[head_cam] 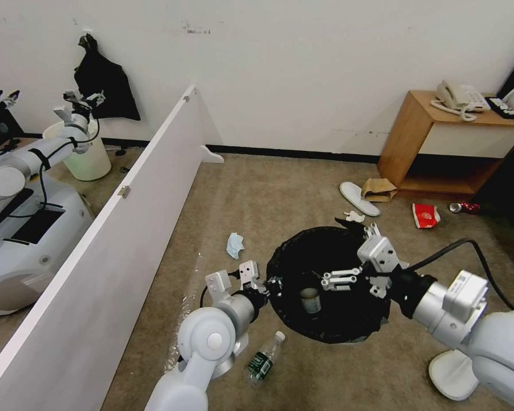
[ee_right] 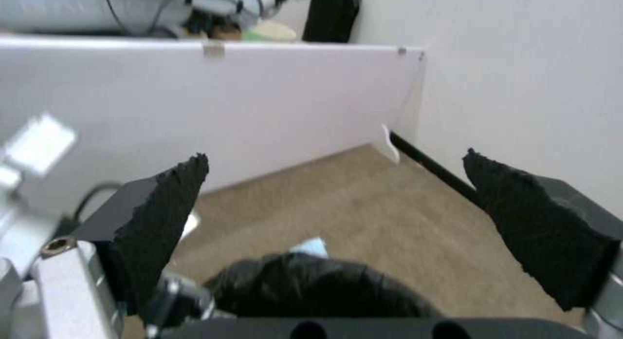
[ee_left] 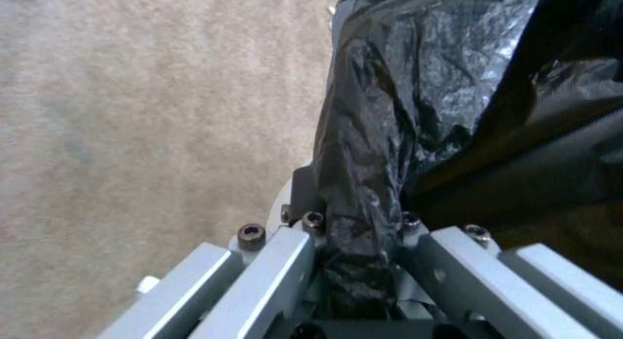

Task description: Pick up the trash bin, then pick up the garbage from the floor and place it into the trash bin.

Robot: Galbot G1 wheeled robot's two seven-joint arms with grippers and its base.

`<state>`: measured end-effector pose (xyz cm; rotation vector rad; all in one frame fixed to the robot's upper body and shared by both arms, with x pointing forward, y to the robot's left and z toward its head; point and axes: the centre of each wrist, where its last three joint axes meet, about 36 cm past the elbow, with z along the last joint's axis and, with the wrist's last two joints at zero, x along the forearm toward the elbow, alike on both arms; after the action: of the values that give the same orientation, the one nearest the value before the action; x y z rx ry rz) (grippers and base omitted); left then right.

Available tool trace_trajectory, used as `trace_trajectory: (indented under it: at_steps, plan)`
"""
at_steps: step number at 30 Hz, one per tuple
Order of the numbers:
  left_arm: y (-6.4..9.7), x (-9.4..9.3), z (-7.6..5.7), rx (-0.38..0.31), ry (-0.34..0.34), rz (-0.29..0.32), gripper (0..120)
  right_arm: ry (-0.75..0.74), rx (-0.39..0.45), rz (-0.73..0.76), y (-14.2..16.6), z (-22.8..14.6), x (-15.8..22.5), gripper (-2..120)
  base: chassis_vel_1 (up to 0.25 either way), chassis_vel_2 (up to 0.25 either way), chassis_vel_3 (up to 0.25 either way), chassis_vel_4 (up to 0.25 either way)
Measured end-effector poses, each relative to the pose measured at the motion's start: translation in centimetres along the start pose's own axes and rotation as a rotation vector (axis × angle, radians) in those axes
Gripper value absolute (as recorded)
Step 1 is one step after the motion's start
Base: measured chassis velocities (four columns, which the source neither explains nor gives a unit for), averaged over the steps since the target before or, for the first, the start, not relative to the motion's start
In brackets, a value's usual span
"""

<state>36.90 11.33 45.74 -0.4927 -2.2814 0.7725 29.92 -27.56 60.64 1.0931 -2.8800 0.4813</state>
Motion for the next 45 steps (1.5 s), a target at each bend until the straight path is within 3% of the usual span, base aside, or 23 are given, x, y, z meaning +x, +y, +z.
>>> trace_trajectory:
  at_steps: [13,18,24,26,32,45]
  plan:
    - [2.5,1.4,-1.0,0.027,-0.031,-0.051,2,-0.088,-0.044,0.011,-1.5,-2.7,-0.5,100,0.000,0.000,0.000,0.000]
    - [4.6,4.0,-2.2,0.033,-0.056,-0.088,2,-0.155,-0.042,0.070,-2.1,-3.6,-0.4,100,0.000,0.000,0.000,0.000]
    - [5.2,5.0,-2.6,0.032,-0.063,-0.097,2,-0.166,-0.048,0.089,-2.1,-3.6,-0.4,100,0.000,0.000,0.000,0.000]
    - [6.0,6.9,-3.5,0.032,-0.079,-0.104,2,-0.178,-0.058,0.121,-2.1,-3.4,-0.4,100,0.000,0.000,0.000,0.000]
    - [6.6,8.0,-4.0,0.034,-0.088,-0.111,2,-0.185,-0.057,0.145,-2.1,-3.2,-0.3,100,0.000,0.000,0.000,0.000]
    - [7.8,9.2,-3.4,0.003,-0.153,-0.153,2,-0.072,-0.083,0.348,-3.4,3.8,-0.8,100,0.000,0.000,0.000,0.000]
